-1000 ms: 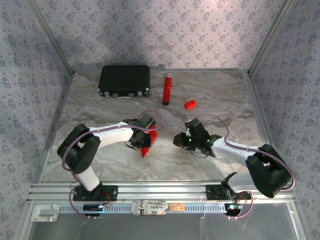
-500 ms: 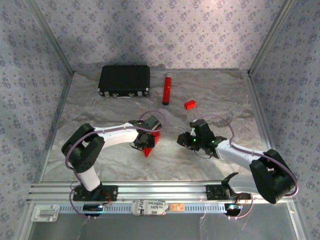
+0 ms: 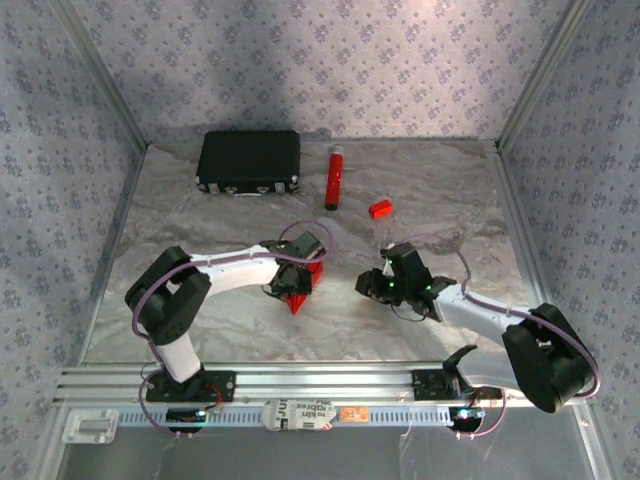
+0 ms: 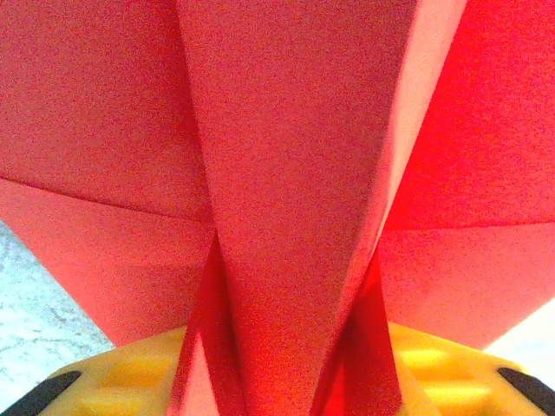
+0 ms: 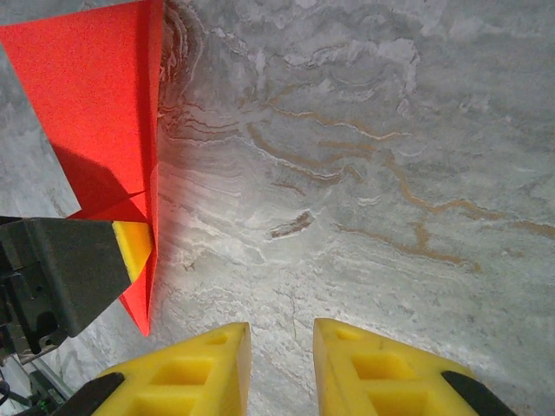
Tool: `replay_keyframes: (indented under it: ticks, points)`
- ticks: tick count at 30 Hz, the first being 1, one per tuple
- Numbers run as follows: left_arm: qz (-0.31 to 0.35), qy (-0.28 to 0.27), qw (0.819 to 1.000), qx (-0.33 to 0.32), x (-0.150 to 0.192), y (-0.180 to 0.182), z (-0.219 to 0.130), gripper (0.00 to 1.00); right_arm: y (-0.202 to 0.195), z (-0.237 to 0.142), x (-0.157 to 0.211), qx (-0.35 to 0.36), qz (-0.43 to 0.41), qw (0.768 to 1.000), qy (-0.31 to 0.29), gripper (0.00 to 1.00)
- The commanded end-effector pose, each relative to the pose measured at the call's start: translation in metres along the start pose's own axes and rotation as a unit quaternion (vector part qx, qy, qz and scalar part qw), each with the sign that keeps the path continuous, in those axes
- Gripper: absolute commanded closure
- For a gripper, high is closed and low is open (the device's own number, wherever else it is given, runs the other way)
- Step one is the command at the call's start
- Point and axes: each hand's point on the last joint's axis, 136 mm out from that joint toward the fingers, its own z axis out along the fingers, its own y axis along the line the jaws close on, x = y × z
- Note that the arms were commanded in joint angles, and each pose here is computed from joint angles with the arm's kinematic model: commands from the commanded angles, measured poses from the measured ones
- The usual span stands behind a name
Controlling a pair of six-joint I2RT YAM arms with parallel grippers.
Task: Fold a paper plane with a square sheet of paper (pick it up from the middle)
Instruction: Place the paper plane at the center of the table.
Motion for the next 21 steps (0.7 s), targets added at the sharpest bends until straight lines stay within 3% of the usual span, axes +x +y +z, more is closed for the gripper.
replay_keyframes:
  ticks: [1, 21]
  points:
    - [0.007, 0.029, 1.000, 0.003, 0.014, -0.006, 0.009, 0.57, 0.001, -0.003, -0.001, -0.002, -0.006, 1.000, -0.002, 0.73]
    - [-0.006, -0.016, 0.999, 0.031, -0.011, -0.014, -0.035, 0.56, -0.002, -0.005, -0.005, 0.011, -0.005, 1.000, -0.002, 0.72]
